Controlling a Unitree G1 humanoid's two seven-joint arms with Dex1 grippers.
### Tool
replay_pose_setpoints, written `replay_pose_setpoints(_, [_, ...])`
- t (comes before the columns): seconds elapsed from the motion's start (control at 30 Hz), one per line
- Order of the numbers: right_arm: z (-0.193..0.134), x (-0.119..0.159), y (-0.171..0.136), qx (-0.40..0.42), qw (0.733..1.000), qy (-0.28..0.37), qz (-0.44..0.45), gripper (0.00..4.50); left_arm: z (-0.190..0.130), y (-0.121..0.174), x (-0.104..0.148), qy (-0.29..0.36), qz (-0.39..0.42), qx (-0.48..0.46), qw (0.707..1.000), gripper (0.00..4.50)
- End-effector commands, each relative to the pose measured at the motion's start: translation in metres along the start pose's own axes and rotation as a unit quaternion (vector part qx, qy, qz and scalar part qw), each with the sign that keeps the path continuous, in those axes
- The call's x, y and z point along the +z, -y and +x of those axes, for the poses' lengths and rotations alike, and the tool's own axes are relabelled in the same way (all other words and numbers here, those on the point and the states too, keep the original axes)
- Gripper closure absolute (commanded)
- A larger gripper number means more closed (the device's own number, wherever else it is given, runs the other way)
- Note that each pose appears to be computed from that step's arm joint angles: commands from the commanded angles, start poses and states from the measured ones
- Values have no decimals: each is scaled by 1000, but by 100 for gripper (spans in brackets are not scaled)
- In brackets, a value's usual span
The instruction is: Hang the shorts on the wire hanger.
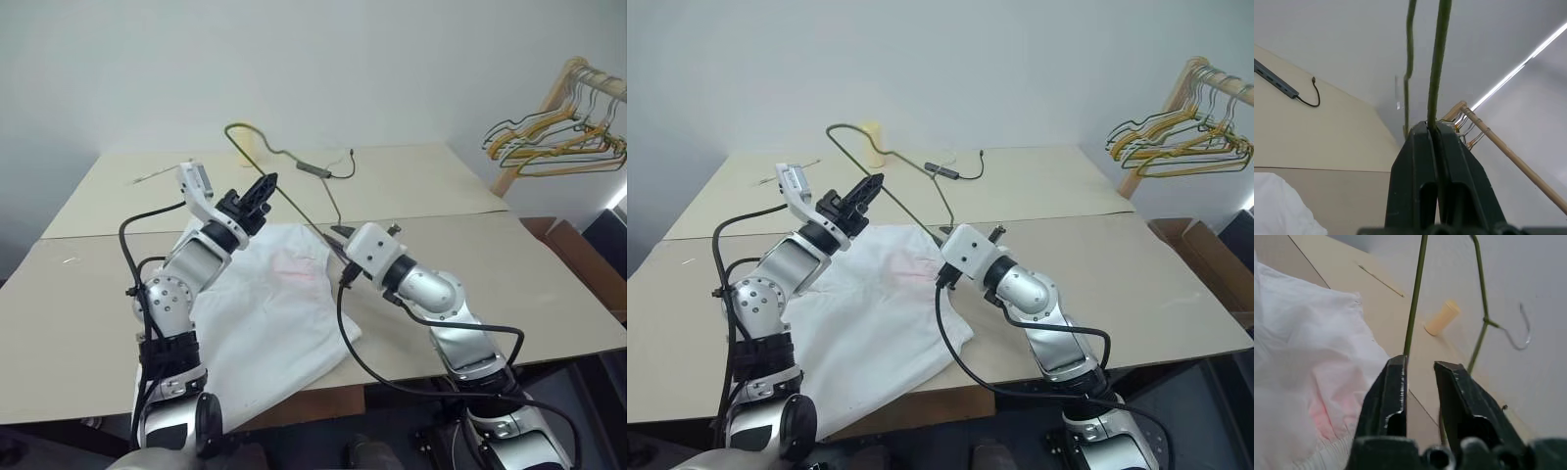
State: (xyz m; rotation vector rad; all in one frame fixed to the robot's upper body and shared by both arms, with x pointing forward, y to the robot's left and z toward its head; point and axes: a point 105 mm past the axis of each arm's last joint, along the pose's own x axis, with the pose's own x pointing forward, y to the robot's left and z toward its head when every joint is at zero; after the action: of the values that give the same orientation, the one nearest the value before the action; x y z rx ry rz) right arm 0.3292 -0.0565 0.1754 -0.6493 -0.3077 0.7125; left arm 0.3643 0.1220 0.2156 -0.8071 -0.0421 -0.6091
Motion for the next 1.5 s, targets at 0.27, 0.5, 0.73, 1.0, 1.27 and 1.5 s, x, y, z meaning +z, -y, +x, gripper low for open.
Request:
replay_pose_setpoints(0.27, [-23, 14, 7, 92, 985, 22, 146, 5, -16, 15, 37, 7, 161, -122, 979, 450])
replay_pose_setpoints(0.5, [-60, 13, 17, 292, 850, -41, 436, 5, -69, 57, 69, -46, 150, -383, 910, 450])
replay_pose_setpoints(0.73, [-63, 18, 3, 369, 788, -40, 491, 5, -74, 58, 85, -41, 144, -436, 887, 450])
replay_pose_setpoints(1.0, [-40, 32, -17, 379, 781, -10, 496, 5, -68, 66, 82, -22, 118, -454, 883, 450])
replay_pose_setpoints(1.27, [-32, 45, -15, 389, 770, 19, 505, 5, -67, 67, 79, -24, 110, -457, 882, 450])
replay_pose_setpoints(1.5, [-26, 50, -17, 395, 772, 20, 498, 5, -65, 69, 73, -25, 96, -464, 880, 450])
